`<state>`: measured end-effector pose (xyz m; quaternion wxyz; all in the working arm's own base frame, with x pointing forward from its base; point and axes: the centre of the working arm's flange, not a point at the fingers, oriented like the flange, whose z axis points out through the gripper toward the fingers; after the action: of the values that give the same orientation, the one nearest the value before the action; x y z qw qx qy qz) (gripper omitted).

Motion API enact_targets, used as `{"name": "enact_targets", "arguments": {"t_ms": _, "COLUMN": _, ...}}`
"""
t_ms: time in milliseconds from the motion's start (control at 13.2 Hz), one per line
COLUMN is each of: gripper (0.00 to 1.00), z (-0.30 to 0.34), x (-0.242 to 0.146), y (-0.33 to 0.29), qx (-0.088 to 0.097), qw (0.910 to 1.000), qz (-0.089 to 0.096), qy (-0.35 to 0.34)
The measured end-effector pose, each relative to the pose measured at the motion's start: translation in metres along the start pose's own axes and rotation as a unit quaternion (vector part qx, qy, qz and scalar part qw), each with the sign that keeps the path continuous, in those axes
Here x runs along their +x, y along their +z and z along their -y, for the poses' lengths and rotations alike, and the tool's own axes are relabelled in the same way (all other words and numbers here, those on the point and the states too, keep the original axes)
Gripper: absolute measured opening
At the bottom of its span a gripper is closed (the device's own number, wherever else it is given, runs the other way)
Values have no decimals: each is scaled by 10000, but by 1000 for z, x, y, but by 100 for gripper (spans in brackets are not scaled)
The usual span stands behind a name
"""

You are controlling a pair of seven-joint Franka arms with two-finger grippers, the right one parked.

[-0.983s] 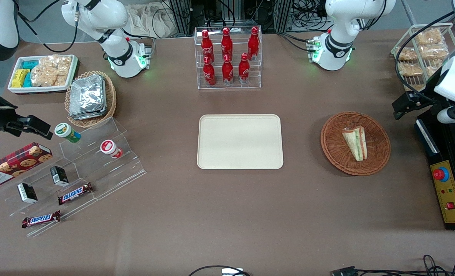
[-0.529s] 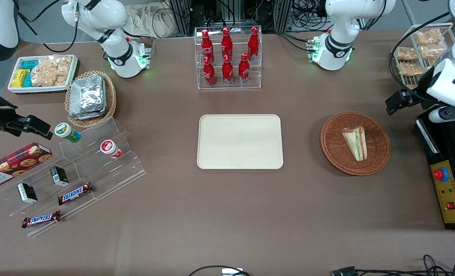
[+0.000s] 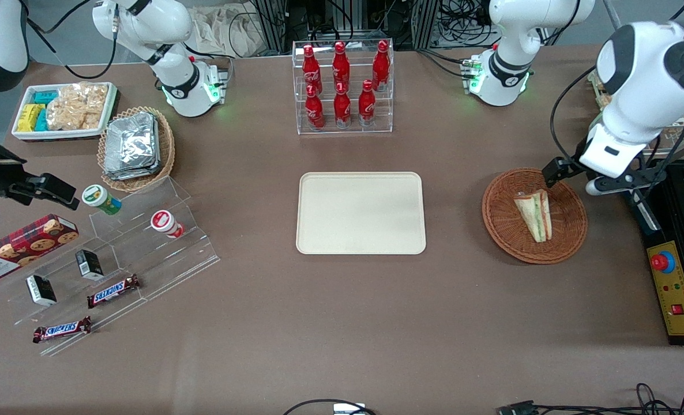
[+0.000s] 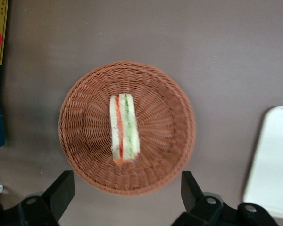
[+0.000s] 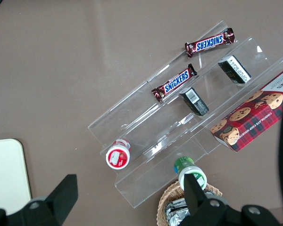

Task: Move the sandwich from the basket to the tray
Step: 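Lower the open left gripper around the sandwich and close it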

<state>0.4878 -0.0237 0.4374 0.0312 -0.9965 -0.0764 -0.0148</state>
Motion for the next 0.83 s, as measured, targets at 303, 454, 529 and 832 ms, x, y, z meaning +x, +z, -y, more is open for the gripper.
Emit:
{"name": "enact_targets", "arguments": {"t_ms": 303, "gripper": 100, "z": 13, "x": -15, "y": 80, "qx": -31, "qw": 9999, "qz": -160, "qy": -45}}
{"name": "enact_targets", "arguments": {"t_ms": 454, "gripper": 100, "z": 19, "x": -25, "y": 108, "qx": -68, "qw": 9998, "qz": -171, "qy": -101}}
{"name": "enact_targets", "arguments": {"t_ms": 529, "gripper": 100, "z": 24, "x": -29, "y": 120, "qx": -83, "qw": 9997, "qz": -173, "qy": -147}}
{"name": "enact_targets", "arguments": {"t_ms": 832, "gripper": 100, "z": 28, "x": -37, "y": 161, "qx": -105, "qw": 9997, "qz": -81, "qy": -191}}
